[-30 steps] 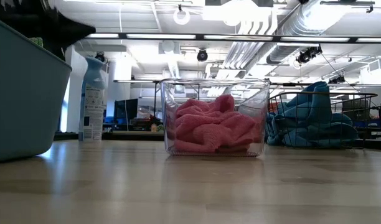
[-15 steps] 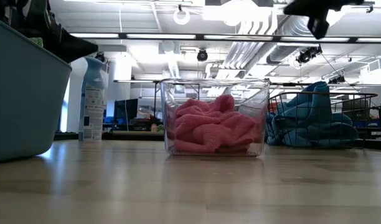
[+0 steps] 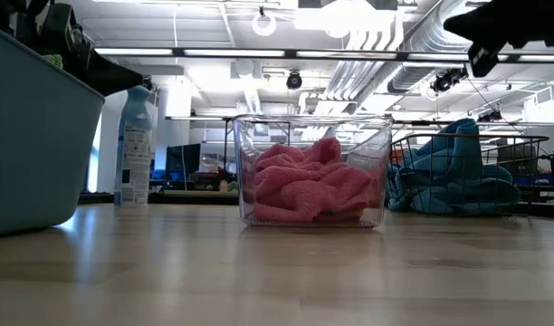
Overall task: Sort microfiber towel by color & place in baskets
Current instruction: Return to Home Position
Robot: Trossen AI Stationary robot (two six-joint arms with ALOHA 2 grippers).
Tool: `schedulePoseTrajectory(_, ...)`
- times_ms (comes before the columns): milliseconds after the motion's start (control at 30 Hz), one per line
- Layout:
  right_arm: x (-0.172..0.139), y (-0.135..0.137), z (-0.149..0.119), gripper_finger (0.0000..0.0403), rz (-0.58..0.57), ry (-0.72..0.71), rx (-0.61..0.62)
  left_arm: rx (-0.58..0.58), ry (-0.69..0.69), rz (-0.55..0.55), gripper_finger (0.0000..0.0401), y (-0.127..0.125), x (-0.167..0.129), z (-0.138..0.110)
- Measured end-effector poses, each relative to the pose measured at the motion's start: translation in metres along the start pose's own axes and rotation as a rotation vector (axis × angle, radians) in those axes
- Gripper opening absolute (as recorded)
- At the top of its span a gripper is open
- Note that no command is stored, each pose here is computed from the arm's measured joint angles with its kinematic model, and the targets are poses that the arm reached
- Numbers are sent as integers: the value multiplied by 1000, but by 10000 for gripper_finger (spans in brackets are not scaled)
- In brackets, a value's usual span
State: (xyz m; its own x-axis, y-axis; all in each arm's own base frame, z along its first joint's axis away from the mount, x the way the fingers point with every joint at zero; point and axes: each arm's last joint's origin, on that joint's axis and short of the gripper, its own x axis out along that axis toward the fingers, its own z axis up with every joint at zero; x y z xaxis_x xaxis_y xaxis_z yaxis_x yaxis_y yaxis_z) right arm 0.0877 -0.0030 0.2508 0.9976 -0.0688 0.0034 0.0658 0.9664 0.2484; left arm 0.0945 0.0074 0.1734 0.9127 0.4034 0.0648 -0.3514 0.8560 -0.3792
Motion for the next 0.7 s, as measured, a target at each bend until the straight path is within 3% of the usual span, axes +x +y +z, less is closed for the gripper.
schedulePoseTrajectory(533, 6, -14, -61, 0, 91, -145, -67, -1, -1, 0, 0, 0, 0, 0)
schedulePoseTrajectory(700, 9, -16, -73, 0, 78, -91, -74, 0, -1, 0, 0, 0, 0, 0)
